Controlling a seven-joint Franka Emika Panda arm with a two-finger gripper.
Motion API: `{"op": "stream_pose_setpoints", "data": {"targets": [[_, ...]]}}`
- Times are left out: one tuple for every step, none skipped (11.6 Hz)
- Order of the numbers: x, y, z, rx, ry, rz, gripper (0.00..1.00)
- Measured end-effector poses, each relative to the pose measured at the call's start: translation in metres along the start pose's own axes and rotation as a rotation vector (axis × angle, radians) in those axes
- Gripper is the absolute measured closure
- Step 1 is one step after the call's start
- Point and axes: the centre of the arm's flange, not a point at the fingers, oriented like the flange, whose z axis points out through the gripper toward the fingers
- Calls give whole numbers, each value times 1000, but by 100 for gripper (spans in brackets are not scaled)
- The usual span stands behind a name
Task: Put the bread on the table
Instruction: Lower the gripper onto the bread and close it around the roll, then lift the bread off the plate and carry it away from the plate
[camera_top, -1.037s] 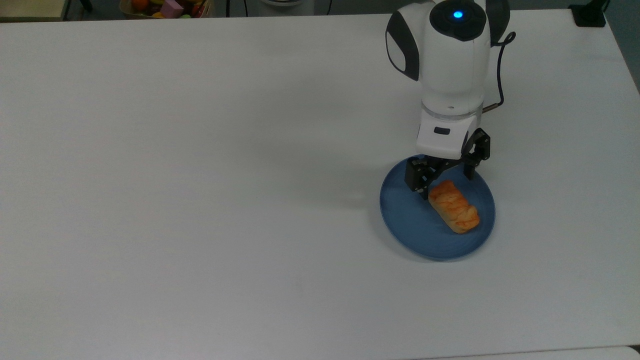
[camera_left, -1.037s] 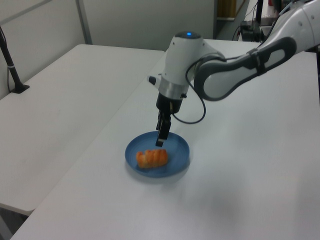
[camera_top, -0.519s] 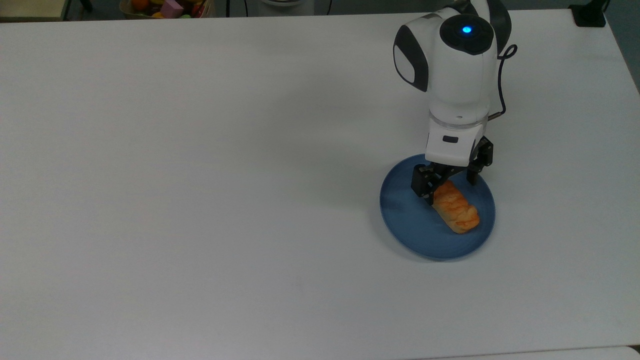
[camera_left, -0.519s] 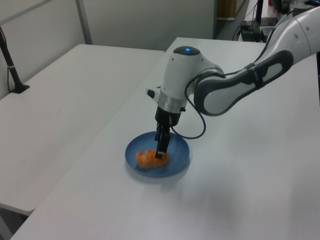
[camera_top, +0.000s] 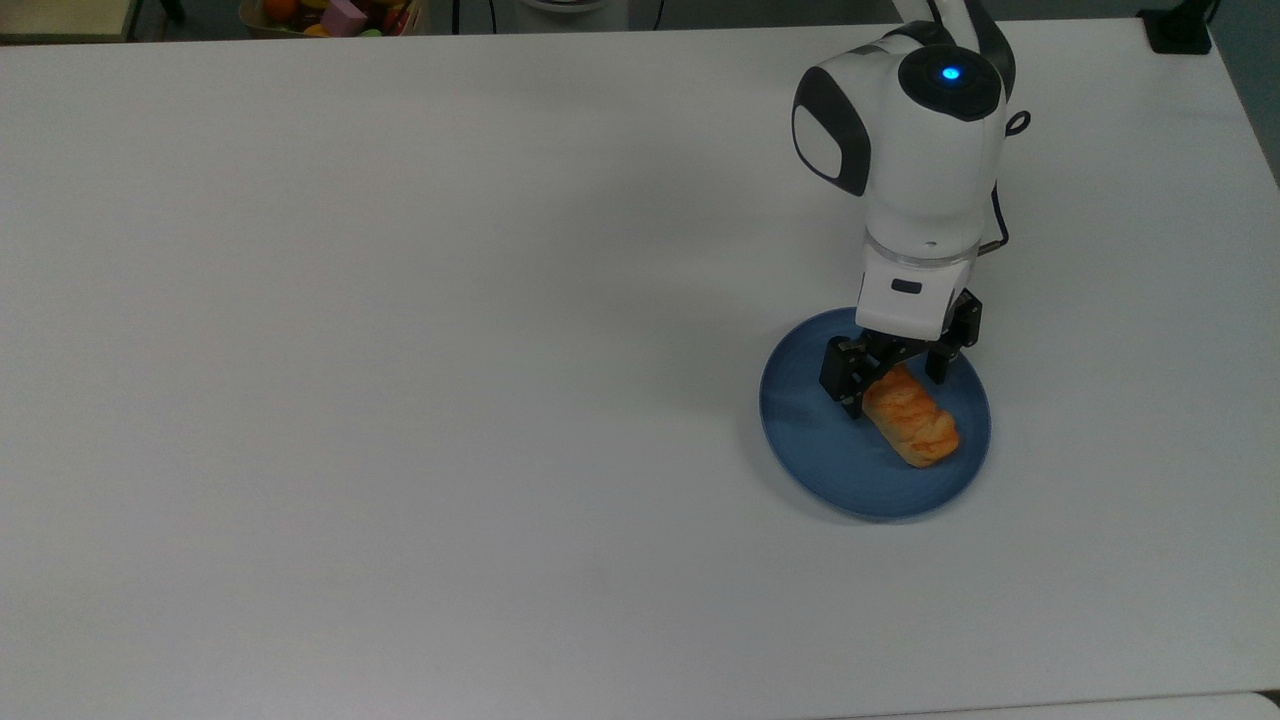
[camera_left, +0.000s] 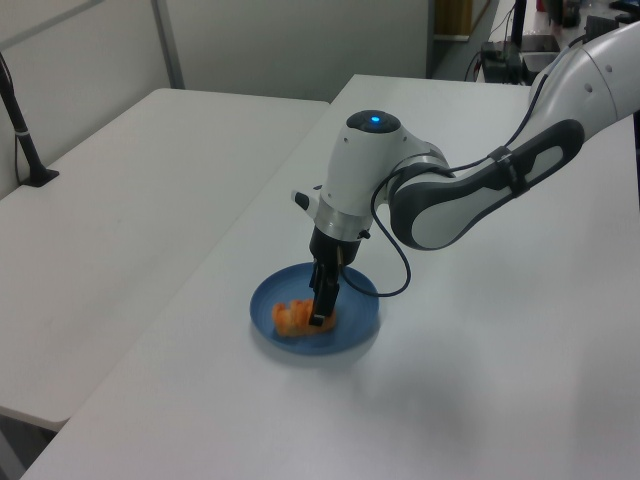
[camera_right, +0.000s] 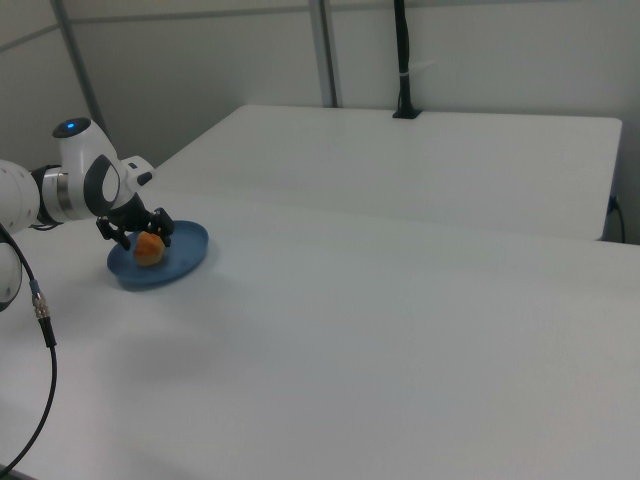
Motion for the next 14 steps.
{"op": "stream_pose_setpoints", "data": {"targets": [[0, 0, 1, 0, -1, -1, 1], [0, 0, 1, 0, -1, 0, 2], [0, 0, 1, 0, -2, 0, 8], [-1, -1, 1, 0, -2, 0, 22], [-1, -1, 3, 0, -4, 0, 26], [-2, -1, 4, 0, -7, 0, 32], [-3, -2, 6, 0, -9, -1, 33], [-3, -2, 6, 1, -9, -1, 40], [-2, -3, 6, 1, -9, -2, 53], [-2, -3, 6, 1, -9, -2, 54], [-2, -3, 5, 1, -8, -1, 57], [-2, -2, 4, 1, -5, 3, 58], [0, -1, 1, 0, -1, 7, 61], [2, 2, -4, -2, 5, 12, 62]]}}
